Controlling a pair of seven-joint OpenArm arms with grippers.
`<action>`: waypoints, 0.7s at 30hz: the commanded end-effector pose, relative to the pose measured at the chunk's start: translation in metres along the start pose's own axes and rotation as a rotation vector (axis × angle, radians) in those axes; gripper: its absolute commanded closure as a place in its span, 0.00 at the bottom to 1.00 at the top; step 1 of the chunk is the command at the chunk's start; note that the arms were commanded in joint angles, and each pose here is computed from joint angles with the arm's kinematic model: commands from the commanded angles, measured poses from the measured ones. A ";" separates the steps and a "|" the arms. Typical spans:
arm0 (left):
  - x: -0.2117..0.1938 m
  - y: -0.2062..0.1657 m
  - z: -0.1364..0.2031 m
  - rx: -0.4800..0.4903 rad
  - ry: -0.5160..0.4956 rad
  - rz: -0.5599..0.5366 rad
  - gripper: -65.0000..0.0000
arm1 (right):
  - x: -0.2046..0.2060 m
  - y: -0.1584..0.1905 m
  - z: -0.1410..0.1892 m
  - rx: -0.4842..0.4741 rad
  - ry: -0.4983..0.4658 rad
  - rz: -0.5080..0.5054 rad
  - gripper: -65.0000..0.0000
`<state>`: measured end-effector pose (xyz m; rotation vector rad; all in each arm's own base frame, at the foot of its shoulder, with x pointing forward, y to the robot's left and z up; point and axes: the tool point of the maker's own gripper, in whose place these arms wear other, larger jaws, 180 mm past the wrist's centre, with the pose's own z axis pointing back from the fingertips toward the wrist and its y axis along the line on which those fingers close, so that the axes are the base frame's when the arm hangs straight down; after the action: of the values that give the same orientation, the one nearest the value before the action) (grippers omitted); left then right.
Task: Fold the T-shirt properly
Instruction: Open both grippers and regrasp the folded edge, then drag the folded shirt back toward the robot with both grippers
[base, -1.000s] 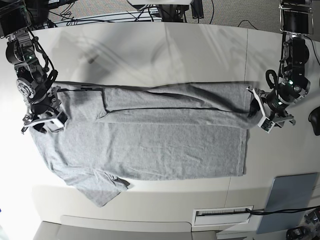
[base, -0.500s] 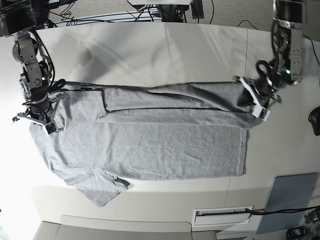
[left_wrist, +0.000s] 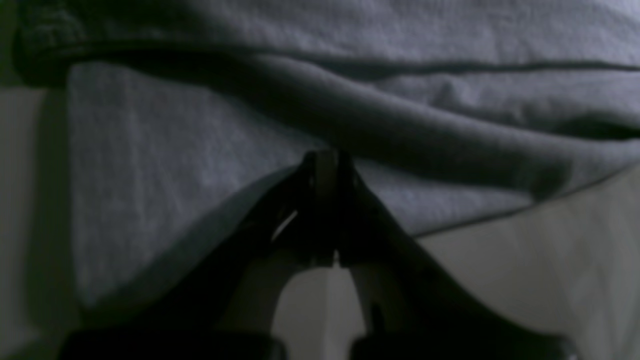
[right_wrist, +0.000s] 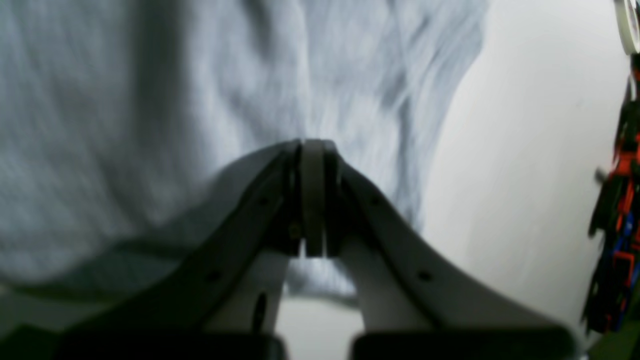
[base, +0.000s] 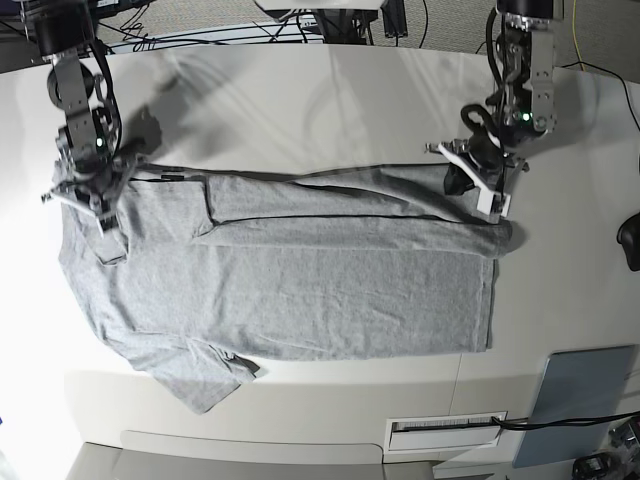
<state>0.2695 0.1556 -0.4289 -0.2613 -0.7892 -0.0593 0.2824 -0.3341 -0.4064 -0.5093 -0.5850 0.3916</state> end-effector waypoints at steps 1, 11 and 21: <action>-0.025 0.009 0.006 0.039 0.085 -0.032 1.00 | -0.001 -0.014 0.003 -0.030 -0.011 0.015 1.00; -0.107 0.022 0.049 0.054 0.237 -0.032 1.00 | -0.072 -0.015 0.020 -0.030 0.075 0.036 1.00; -0.167 0.018 0.110 -0.002 0.365 -0.027 1.00 | -0.117 -0.019 0.069 -0.043 0.113 0.110 1.00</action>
<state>0.1335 0.1747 -0.4393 -0.3581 -0.7146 -0.0616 0.1487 -0.3743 -0.4052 -0.5668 -0.4498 0.4472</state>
